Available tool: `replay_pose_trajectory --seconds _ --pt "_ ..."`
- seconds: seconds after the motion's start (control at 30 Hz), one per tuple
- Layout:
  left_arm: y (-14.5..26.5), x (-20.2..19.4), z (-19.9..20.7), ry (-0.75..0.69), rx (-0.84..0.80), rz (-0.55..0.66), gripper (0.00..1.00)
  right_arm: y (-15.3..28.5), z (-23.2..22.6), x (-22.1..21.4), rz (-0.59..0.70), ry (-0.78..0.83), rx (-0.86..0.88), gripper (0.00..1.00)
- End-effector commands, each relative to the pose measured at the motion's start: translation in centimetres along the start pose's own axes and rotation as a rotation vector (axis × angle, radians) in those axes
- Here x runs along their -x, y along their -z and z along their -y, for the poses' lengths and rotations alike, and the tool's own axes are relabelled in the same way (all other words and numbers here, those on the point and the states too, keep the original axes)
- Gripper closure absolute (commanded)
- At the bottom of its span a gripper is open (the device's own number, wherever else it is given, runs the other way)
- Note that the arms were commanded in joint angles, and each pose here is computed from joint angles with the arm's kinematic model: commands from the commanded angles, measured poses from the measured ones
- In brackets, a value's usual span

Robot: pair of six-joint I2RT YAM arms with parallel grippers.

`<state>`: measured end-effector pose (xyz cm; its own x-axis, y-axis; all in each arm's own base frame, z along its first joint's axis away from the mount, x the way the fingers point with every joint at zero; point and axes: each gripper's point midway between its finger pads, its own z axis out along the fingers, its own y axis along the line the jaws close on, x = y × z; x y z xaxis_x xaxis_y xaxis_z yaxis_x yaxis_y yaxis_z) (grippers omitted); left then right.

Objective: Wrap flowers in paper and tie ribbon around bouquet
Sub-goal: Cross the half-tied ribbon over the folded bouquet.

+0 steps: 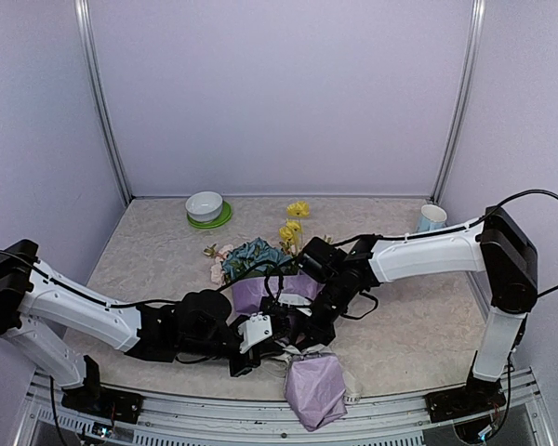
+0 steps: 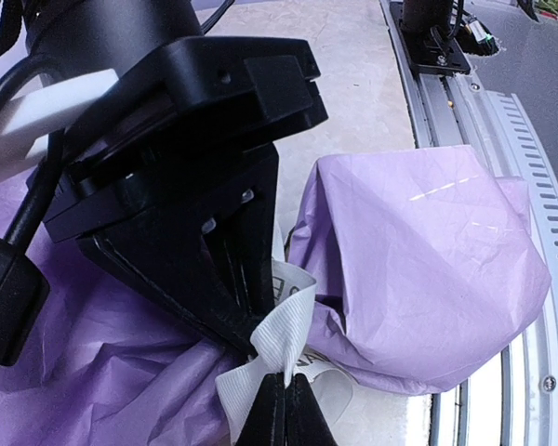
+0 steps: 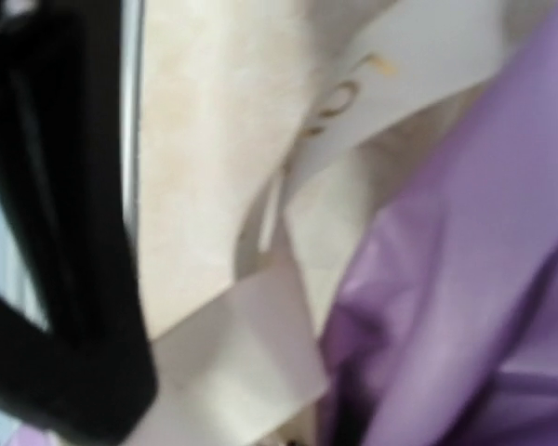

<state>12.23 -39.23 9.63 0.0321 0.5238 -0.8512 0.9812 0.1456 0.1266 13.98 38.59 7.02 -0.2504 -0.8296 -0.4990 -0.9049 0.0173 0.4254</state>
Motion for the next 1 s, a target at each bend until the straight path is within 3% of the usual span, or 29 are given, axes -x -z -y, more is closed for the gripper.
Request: replay_pose_trajectory --seconds 0.0,0.3,0.6,0.87,0.97 --pt "-0.3 -0.4 0.3 -0.007 -0.01 -0.015 0.98 1.7 0.2 2.4 0.066 0.015 -0.054 1.0" --pt "-0.5 -0.8 0.2 -0.005 -0.005 -0.032 0.99 2.4 0.1 2.7 0.103 -0.007 -0.068 1.0" --pt "-0.7 -0.9 0.1 -0.008 -0.002 -0.042 1.0 5.1 -0.4 4.8 0.263 -0.047 -0.027 1.0" --pt "-1.0 -0.7 -0.5 -0.009 0.028 -0.037 1.0 3.7 1.1 3.2 0.249 -0.129 -0.056 1.0" --pt "-1.2 -0.5 -0.6 -0.005 0.031 -0.034 0.91 3.3 1.5 3.1 0.251 -0.141 -0.067 1.0"
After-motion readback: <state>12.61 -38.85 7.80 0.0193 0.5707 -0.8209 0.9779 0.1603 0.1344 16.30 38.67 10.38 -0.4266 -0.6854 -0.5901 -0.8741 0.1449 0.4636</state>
